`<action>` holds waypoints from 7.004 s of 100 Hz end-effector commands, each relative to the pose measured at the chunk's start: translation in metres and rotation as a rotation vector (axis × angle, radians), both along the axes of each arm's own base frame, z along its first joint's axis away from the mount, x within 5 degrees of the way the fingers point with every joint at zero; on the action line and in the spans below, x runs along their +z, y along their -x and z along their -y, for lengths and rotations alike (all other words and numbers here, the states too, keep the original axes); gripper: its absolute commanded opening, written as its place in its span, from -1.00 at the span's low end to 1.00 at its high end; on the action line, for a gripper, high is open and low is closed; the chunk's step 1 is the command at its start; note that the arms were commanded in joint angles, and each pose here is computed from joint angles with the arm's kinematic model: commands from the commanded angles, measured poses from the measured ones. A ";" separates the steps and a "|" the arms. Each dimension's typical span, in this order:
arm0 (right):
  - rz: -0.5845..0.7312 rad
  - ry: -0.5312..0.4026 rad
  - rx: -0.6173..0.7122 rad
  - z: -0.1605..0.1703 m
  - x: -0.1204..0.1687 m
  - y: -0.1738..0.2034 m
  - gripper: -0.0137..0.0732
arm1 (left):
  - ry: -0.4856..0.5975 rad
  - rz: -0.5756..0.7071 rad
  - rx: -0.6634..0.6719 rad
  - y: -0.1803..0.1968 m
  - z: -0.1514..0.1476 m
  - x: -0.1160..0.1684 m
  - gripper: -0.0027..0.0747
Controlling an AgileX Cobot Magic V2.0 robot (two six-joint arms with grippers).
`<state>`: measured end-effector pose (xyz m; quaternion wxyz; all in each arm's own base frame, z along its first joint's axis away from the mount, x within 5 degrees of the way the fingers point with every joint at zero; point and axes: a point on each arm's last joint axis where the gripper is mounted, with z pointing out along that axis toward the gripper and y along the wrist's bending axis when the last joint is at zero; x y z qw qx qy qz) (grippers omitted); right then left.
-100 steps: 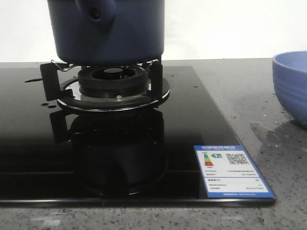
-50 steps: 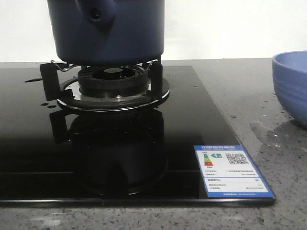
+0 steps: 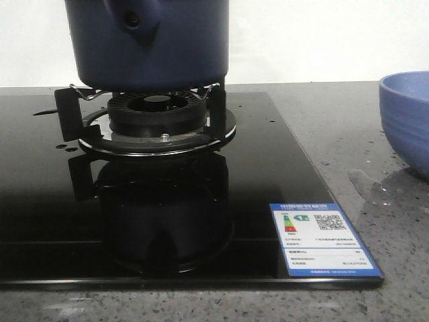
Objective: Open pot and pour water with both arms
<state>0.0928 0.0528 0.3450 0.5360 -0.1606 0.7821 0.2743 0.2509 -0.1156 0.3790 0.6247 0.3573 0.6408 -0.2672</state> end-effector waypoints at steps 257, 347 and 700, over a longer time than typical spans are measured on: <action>-0.518 0.164 -0.585 0.072 0.036 -0.089 0.69 | 0.240 0.122 0.410 0.121 -0.068 0.028 -0.36; -0.858 -0.018 -0.518 0.075 -0.059 -0.125 -0.75 | 0.246 0.107 0.345 0.125 -0.055 0.028 -0.36; 0.786 1.267 -0.595 -0.223 0.163 -0.213 -0.78 | 0.232 0.120 0.368 0.125 -0.055 0.028 -0.36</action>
